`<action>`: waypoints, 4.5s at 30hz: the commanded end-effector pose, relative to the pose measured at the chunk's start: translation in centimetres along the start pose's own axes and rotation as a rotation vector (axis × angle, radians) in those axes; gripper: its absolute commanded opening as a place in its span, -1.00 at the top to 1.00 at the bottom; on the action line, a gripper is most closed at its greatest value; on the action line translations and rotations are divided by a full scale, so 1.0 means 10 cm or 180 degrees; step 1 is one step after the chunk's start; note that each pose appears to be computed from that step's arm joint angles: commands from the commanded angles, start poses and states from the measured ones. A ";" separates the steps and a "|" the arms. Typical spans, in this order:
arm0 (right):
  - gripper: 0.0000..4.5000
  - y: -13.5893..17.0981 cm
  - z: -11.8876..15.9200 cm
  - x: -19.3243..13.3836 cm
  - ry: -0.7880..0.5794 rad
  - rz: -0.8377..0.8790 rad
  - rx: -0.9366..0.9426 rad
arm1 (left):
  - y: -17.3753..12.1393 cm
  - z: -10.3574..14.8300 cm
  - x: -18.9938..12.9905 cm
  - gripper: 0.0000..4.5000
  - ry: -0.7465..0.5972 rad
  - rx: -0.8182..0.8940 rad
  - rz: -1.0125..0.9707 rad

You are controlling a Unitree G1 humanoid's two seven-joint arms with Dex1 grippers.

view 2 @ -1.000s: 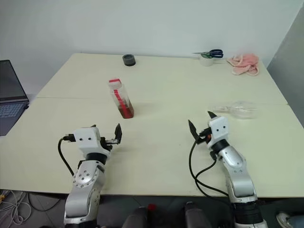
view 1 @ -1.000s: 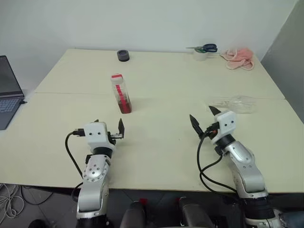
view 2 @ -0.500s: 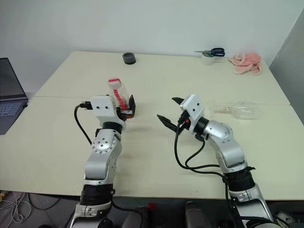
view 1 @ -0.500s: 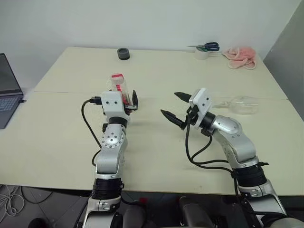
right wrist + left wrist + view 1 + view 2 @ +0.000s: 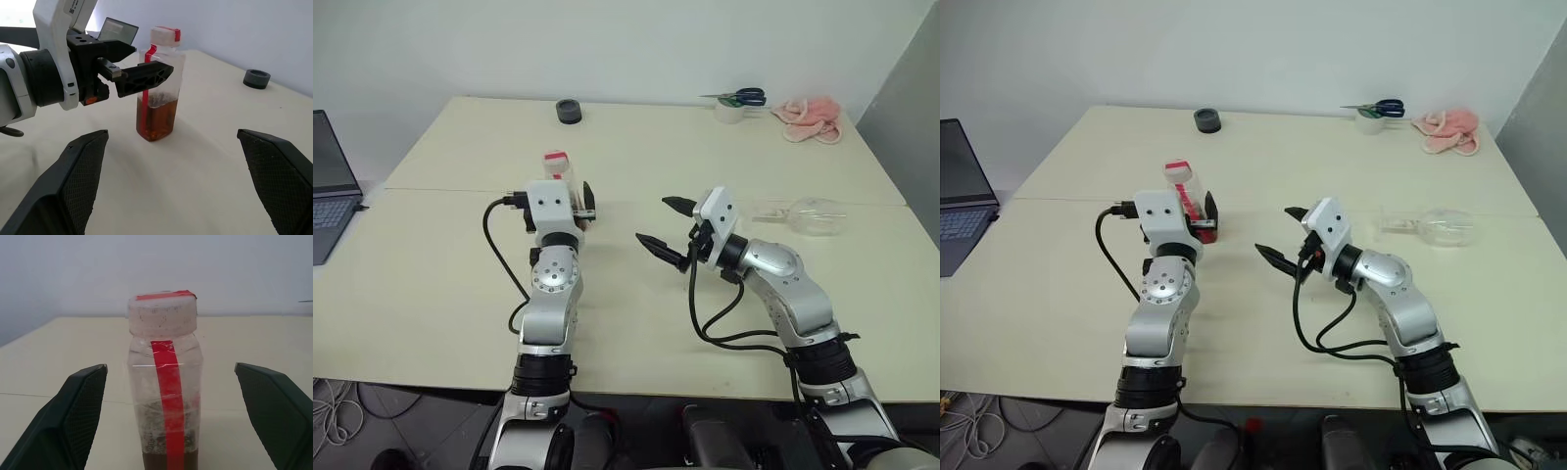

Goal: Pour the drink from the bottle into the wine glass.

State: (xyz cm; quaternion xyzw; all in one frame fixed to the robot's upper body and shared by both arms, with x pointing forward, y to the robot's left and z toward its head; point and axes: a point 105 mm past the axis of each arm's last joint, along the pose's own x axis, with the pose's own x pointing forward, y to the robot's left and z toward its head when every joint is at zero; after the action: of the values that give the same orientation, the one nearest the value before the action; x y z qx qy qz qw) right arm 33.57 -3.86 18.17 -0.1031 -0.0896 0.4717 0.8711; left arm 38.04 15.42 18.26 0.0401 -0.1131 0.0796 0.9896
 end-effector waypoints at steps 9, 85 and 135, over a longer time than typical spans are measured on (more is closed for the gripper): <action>-1.00 0.04 0.14 0.00 -0.0092 0.0086 -0.0105 | 0.00 0.06 0.21 -0.99 -0.0067 -0.0064 0.0112; 0.16 -0.08 0.73 0.10 0.0050 -0.0102 0.0801 | -0.78 0.33 -0.55 0.17 -0.0299 -0.0212 -0.3483; -0.88 0.06 0.79 -0.06 0.0238 -0.0186 0.0459 | -0.91 0.29 -0.53 0.18 -0.0284 -0.0250 -0.3665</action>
State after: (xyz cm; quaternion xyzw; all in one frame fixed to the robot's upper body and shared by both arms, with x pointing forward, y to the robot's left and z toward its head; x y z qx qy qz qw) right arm 31.37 -3.47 24.78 -0.0594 -0.0063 0.4475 0.8923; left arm 34.09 5.74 17.60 0.0544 -0.0812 -0.4724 0.8760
